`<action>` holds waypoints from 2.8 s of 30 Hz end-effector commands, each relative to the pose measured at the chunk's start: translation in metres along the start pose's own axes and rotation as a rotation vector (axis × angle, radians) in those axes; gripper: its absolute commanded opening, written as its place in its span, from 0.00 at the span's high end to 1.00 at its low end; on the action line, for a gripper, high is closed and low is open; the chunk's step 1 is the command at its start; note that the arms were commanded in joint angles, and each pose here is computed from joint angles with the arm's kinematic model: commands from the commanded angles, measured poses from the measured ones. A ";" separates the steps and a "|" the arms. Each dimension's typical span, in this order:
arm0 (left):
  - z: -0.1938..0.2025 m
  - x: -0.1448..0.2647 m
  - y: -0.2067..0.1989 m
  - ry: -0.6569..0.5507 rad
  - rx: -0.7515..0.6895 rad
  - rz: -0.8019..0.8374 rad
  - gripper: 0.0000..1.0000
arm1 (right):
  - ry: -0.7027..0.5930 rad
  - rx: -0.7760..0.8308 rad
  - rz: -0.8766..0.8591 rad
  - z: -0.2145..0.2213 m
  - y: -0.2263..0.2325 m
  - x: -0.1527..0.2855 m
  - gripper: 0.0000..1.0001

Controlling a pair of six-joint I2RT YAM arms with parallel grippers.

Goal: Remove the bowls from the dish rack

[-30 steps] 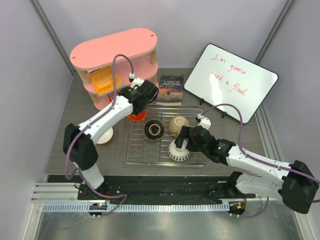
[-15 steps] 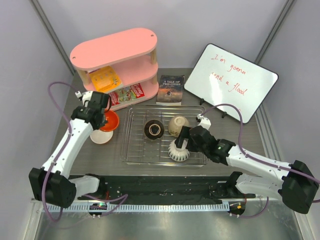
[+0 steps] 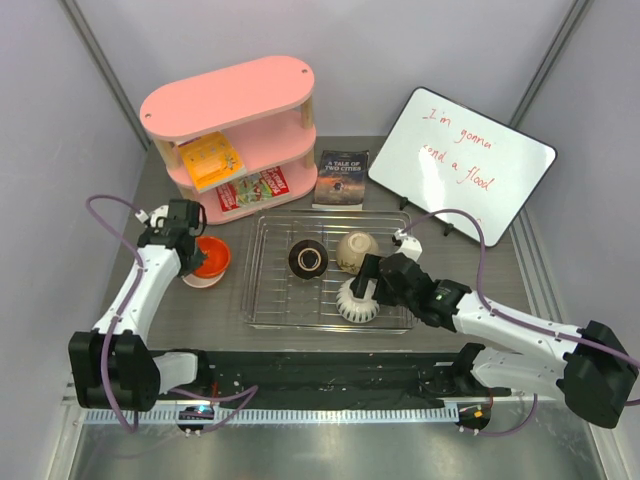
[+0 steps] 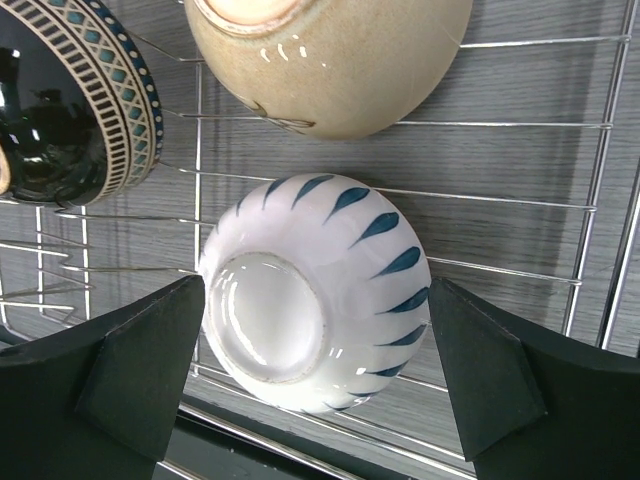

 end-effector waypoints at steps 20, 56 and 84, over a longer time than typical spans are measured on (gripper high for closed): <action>-0.002 -0.028 -0.011 0.027 0.041 -0.025 0.65 | -0.033 -0.020 -0.018 -0.005 0.001 0.001 0.00; 0.083 0.082 -0.124 0.316 -0.346 0.793 0.17 | -0.027 -0.049 -0.054 -0.005 0.007 -0.001 0.00; 0.130 0.042 -0.130 0.520 -0.447 0.868 0.00 | -0.016 -0.030 -0.045 -0.001 0.005 -0.004 0.00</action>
Point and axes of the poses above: each gripper's point midway between its finger pads, its own x axis back along the fingers, its own y axis along the line the jaws close on, z = x × y, the point moved 8 cm from there along x, back along the fingers, and after that the axes turned 13 degrees about x, right-handed, at the moved point
